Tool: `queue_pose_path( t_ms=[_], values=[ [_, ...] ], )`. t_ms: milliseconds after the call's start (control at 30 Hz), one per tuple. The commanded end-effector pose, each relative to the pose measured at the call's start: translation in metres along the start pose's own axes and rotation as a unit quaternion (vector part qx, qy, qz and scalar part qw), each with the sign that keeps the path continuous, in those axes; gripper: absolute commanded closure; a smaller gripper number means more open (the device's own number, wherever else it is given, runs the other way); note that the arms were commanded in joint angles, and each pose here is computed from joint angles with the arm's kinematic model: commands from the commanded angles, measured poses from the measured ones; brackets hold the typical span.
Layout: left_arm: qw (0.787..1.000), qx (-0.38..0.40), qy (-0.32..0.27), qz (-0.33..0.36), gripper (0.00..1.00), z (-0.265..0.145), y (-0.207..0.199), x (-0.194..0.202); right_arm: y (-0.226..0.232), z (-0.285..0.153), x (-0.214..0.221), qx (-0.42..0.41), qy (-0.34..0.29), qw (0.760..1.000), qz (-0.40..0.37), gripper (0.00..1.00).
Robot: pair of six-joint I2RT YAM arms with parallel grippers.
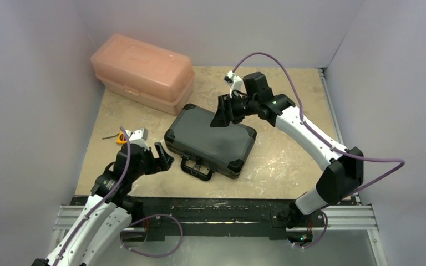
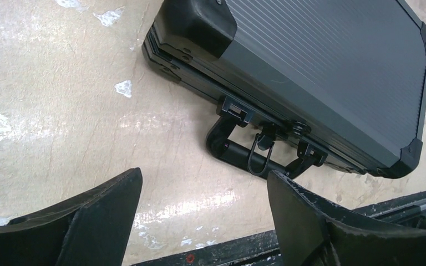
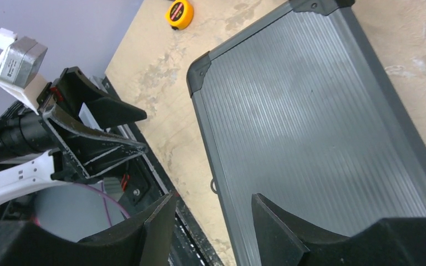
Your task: Pack up texas hold em set
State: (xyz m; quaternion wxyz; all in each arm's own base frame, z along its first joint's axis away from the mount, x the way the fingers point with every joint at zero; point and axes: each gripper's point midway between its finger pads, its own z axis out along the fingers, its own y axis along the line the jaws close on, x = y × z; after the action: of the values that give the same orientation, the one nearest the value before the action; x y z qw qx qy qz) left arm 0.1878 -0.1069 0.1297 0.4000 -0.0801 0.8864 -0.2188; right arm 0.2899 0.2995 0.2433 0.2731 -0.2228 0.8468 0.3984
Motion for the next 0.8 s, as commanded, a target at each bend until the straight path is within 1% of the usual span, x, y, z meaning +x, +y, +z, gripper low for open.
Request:
queue_pose_path(
  t_ms=[0, 67, 100, 133, 300, 400, 600, 767],
  values=[
    [1.000, -0.004, -0.023, -0.015, 0.16, 0.000, 0.001, -0.007, 0.012, -0.001, 0.000, -0.001, -0.015, 1.000, -0.012, 0.43],
    [1.000, -0.003, -0.022, -0.021, 0.13, 0.002, 0.001, -0.004, 0.016, 0.003, 0.004, -0.005, -0.013, 1.000, -0.013, 0.44],
    [0.999, -0.004, -0.020, -0.027, 0.05, 0.004, 0.002, -0.002, 0.019, 0.005, 0.006, -0.008, -0.011, 1.000, -0.014, 0.44],
    [0.999, -0.001, -0.016, -0.029, 0.03, 0.005, 0.002, 0.001, 0.021, 0.006, 0.008, -0.009, -0.010, 1.000, -0.016, 0.44],
    [0.999, 0.012, 0.010, -0.039, 0.03, 0.013, 0.001, 0.016, 0.027, 0.016, 0.018, -0.011, -0.005, 1.000, -0.019, 0.46],
    [0.999, 0.015, 0.021, -0.045, 0.09, 0.016, 0.002, 0.024, 0.029, 0.022, 0.023, -0.012, -0.001, 1.000, -0.020, 0.48],
    [0.996, 0.034, 0.056, -0.055, 0.25, 0.021, -0.002, 0.042, 0.024, 0.033, 0.035, -0.002, 0.012, 1.000, -0.022, 0.51],
    [0.995, 0.049, 0.068, -0.055, 0.38, 0.024, -0.004, 0.050, 0.019, 0.039, 0.043, 0.000, 0.020, 1.000, -0.022, 0.52]
  ],
)
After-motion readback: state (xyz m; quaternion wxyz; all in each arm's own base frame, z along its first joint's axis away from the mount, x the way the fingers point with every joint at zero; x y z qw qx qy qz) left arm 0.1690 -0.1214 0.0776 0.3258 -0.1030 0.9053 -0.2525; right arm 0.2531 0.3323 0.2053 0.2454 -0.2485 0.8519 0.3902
